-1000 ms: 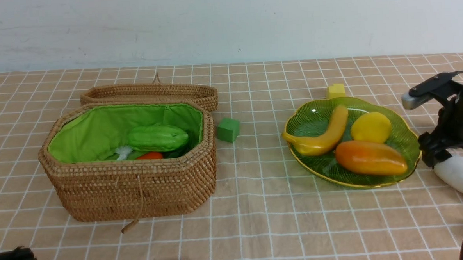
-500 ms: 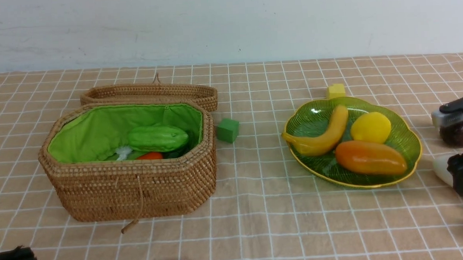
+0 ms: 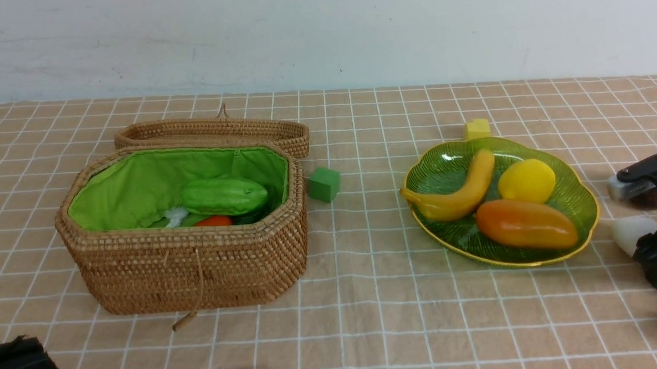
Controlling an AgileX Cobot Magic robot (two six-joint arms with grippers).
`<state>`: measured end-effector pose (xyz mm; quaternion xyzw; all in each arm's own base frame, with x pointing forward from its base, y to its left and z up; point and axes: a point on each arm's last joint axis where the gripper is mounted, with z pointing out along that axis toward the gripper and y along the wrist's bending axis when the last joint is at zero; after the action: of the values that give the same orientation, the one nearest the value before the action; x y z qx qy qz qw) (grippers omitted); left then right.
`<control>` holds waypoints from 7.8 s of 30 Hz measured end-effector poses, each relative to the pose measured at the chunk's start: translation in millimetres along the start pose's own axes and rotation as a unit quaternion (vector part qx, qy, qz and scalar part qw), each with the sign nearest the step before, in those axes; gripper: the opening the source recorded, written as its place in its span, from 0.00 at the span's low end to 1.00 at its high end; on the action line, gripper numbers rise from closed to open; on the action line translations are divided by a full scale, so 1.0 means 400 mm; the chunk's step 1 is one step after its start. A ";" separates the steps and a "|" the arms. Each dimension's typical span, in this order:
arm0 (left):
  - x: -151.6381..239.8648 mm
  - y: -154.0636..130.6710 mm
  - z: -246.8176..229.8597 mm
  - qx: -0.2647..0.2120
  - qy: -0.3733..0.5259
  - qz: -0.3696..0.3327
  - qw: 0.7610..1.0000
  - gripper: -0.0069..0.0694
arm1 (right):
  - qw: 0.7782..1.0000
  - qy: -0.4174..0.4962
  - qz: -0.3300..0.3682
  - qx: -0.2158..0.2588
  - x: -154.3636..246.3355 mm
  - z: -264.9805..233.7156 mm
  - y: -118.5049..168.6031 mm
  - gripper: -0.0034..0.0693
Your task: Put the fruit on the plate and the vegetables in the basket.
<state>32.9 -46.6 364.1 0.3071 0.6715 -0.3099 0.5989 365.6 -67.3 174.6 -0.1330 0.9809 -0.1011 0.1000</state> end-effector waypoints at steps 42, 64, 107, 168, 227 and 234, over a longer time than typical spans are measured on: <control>-0.037 0.092 -0.025 -0.203 -0.090 -0.075 0.972 0.10 | 0.800 -0.414 -0.380 -0.209 -0.322 -0.609 0.888 0.96; -0.048 0.053 -0.013 -0.110 -0.106 -0.072 0.986 0.10 | 0.968 -0.097 0.230 -0.027 -0.177 -0.406 -0.036 0.27; -0.012 0.038 -0.006 -0.081 -0.026 -0.106 0.991 0.10 | 0.928 -0.100 0.347 -0.093 -0.199 0.101 -0.201 0.84; 0.250 0.074 -0.037 -0.143 -0.066 -0.035 0.987 0.11 | 0.911 -0.353 0.181 -0.116 0.597 -0.653 0.276 0.18; 0.334 0.100 -0.026 -0.200 0.038 -0.047 0.978 0.18 | 0.838 -0.495 0.231 -0.027 0.694 -0.201 0.348 0.04; 0.337 0.101 -0.025 -0.200 0.040 -0.046 0.978 0.18 | 0.837 -0.495 0.231 -0.027 0.694 -0.202 0.348 0.04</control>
<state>45.6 -8.1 228.8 0.1615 0.7568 -0.1841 0.6061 51.9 0.1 173.7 0.0620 0.8051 0.0310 0.5890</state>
